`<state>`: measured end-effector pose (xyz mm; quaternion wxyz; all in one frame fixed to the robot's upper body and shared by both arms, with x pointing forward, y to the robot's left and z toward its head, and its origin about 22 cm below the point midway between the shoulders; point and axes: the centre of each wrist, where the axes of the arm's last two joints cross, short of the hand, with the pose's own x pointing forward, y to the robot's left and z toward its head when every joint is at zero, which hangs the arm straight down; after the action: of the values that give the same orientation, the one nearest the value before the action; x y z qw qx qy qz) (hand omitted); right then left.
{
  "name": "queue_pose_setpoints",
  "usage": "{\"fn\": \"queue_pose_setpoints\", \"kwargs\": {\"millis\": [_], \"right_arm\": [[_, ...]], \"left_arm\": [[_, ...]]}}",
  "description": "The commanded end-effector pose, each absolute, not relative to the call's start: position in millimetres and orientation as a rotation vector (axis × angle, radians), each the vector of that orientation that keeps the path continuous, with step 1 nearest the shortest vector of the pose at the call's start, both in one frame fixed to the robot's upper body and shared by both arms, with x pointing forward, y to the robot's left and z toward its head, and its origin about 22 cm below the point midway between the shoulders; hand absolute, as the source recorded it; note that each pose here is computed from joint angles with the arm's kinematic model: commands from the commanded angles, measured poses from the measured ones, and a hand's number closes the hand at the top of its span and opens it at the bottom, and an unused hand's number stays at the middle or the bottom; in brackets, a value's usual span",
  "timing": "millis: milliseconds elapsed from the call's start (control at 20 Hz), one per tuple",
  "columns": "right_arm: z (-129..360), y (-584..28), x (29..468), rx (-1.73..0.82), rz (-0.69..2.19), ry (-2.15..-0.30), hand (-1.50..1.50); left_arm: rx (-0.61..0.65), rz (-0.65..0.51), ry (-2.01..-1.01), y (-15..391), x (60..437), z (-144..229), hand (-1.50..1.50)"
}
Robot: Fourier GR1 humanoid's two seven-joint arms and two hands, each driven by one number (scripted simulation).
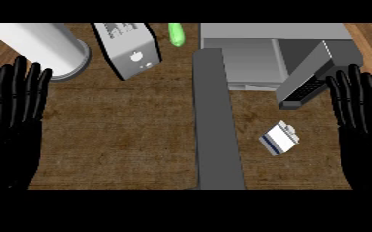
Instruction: Pick up the milk, place it into the microwave and close the microwave
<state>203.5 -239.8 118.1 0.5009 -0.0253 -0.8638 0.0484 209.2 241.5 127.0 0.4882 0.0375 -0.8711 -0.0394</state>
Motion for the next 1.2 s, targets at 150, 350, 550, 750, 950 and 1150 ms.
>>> {"fn": "queue_pose_setpoints", "kwargs": {"millis": [150,350,550,750,950,1150], "right_arm": [[80,-234,199,0.089,0.213,-2.075,-1.50],[77,-223,195,0.468,0.179,-1.961,-1.50],[85,-206,173,0.502,0.191,-1.962,-1.50],[87,-242,160,0.481,0.227,-1.945,-1.50],[69,-226,146,0.379,0.184,-1.966,-1.50],[75,-236,147,0.255,0.173,-1.974,-1.50]], "left_arm": [[0.085,-0.099,-2.085,259,215,127,-1.50],[0.012,0.018,-1.939,258,220,97,-1.50],[0.005,0.039,-1.932,274,205,86,-1.50],[0.005,0.041,-1.925,256,180,95,-1.50],[0.005,0.031,-1.930,277,167,76,-1.50],[0.016,0.014,-1.931,254,161,83,-1.50]]}}
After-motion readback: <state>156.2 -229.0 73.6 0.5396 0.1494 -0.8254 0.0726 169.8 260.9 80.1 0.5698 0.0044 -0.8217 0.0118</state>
